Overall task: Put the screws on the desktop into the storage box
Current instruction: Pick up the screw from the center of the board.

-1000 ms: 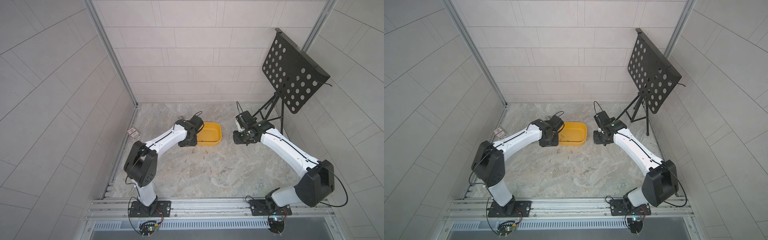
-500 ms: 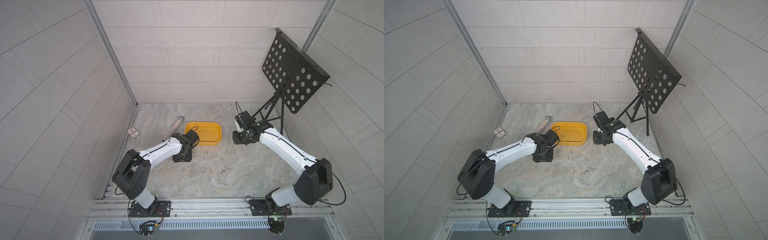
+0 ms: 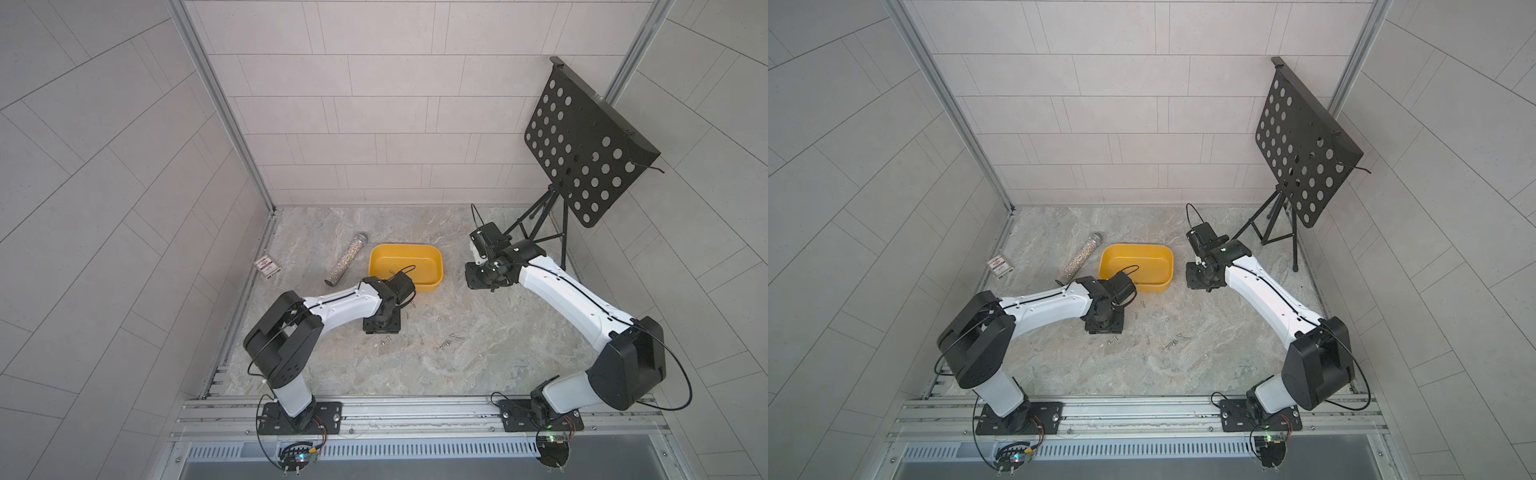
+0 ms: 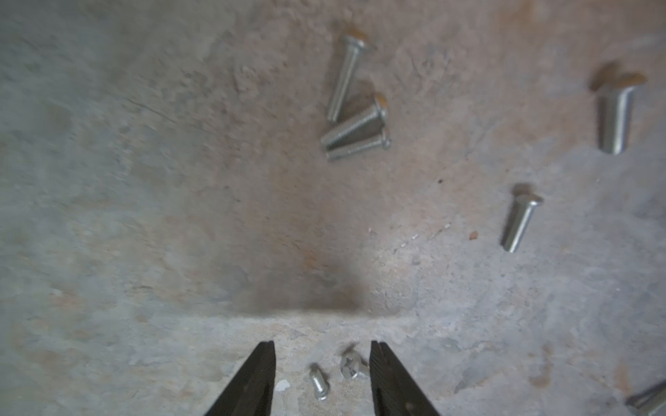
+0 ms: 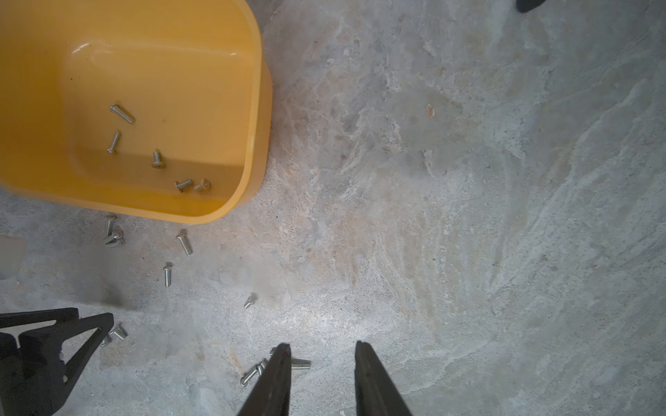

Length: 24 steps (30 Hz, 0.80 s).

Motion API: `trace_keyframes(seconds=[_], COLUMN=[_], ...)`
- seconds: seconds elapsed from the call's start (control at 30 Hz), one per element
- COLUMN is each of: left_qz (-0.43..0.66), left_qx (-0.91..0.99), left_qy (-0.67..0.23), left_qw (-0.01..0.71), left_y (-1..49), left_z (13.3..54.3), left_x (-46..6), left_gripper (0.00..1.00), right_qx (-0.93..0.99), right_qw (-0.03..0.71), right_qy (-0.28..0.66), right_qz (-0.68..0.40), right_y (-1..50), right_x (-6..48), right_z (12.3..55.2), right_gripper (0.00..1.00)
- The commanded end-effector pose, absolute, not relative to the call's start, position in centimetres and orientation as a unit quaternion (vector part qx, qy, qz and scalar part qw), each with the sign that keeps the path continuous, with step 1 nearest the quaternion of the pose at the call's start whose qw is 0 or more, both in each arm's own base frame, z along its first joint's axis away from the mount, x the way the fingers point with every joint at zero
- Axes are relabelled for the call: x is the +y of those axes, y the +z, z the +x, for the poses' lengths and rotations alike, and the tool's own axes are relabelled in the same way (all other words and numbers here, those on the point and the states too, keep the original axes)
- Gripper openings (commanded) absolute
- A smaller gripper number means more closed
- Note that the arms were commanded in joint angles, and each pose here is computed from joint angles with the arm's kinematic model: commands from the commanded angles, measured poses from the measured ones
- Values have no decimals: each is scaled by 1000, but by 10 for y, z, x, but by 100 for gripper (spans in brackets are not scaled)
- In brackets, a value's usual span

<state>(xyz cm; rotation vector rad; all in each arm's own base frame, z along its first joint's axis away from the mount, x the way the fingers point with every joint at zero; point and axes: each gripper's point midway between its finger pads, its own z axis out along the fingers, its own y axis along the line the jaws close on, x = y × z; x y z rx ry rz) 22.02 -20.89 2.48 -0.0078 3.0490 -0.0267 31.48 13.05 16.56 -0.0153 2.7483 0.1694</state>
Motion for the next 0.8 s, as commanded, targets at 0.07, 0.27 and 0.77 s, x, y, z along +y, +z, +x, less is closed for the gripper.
trace_keyframes(seconds=[0.07,0.27,0.77], left_qz=[-4,-1,-1], left_qx=[1000,1000,1000], left_qy=[-10,-6,13], left_qw=[29,21,17], left_y=[11,6,1], left_z=[206,198,196], left_x=[-217,-219,-212], left_gripper=[48,42,11], right_qx=[981,981,981], right_qw=[185,185,186], right_qy=[52,54,56], right_qz=[-4,-4,-3], right_y=[164,164,165], right_x=[129,130,130], right_z=[311,312,312], right_gripper=[35,35,34])
